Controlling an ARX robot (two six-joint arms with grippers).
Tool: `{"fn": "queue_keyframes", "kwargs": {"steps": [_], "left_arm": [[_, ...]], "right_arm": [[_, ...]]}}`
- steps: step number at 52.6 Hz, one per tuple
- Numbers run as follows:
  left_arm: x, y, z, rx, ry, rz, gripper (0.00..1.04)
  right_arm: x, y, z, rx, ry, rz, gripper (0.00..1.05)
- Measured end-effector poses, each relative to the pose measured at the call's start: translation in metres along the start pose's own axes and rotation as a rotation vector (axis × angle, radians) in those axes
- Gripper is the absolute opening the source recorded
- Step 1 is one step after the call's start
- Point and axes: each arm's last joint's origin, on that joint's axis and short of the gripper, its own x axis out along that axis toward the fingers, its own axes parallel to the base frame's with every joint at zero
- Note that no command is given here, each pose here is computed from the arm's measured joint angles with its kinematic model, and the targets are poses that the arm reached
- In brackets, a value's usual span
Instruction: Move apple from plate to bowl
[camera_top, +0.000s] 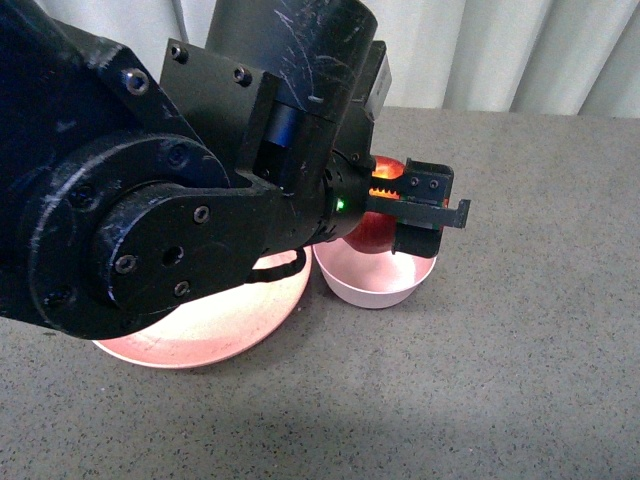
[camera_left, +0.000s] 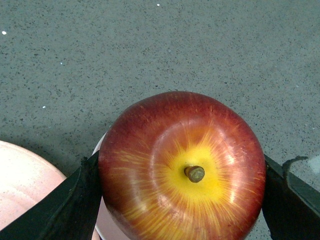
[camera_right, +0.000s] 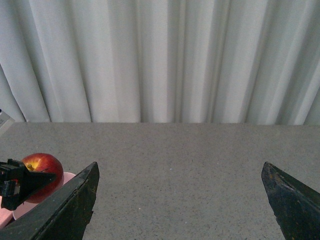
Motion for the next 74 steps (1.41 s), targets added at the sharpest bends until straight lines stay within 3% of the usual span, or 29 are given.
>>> {"fn": "queue_keyframes", "kwargs": {"steps": [17, 48, 56, 68, 74], "left_arm": [[0.016, -0.002, -0.017, 0.003, 0.046, 0.009, 0.79], [0.028, -0.002, -0.023, 0.001, 0.061, 0.017, 0.79], [0.027, -0.003, -0.022, 0.0, 0.06, 0.009, 0.99], [0.011, 0.002, -0.006, -0.015, -0.009, 0.017, 0.98], [-0.007, 0.018, 0.004, -0.047, -0.057, 0.063, 0.98]], "right_arm": [[0.0, 0.0, 0.0, 0.0, 0.0, 0.0, 0.95], [0.0, 0.0, 0.0, 0.0, 0.0, 0.0, 0.95], [0.0, 0.0, 0.0, 0.0, 0.0, 0.0, 0.95], [0.0, 0.0, 0.0, 0.0, 0.0, 0.0, 0.95], [0.0, 0.0, 0.0, 0.0, 0.0, 0.0, 0.95]]}}
